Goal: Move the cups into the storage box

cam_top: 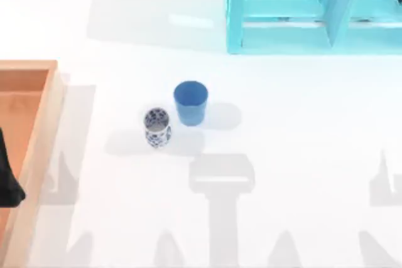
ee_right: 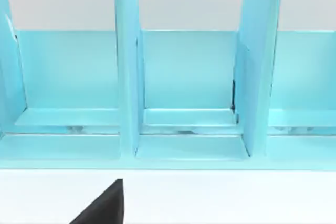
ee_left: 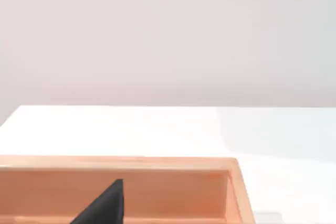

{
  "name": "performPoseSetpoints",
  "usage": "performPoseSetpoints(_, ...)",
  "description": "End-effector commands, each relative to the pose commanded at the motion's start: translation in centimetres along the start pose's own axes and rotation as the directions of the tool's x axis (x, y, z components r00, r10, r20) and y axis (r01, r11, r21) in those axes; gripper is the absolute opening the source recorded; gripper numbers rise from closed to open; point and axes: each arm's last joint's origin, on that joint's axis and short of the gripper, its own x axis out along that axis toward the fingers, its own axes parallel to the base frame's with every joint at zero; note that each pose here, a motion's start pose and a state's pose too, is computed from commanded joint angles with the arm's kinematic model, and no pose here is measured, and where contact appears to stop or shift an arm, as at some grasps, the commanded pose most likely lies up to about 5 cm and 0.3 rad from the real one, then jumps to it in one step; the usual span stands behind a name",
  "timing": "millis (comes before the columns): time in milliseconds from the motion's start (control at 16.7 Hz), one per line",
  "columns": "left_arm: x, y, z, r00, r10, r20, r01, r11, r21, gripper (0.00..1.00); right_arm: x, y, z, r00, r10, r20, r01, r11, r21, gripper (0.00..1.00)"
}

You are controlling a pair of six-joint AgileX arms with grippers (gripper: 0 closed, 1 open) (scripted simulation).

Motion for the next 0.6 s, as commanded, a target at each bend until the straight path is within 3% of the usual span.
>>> performPoseSetpoints(300,0.0,0.1,1.1,0.999,0.012,-0.042,-0.013,0.999,-0.031,1.00,0.0,0.0,0.0,1.000,0.000,0.000,0.000,1.000,0.000,1.00)
performPoseSetpoints(600,1.6,0.1,5.9,0.959,0.042,-0.279,-0.084,0.987,-0.138,1.00,0.0,0.0,0.0,1.000,0.000,0.000,0.000,1.000,0.000,1.00)
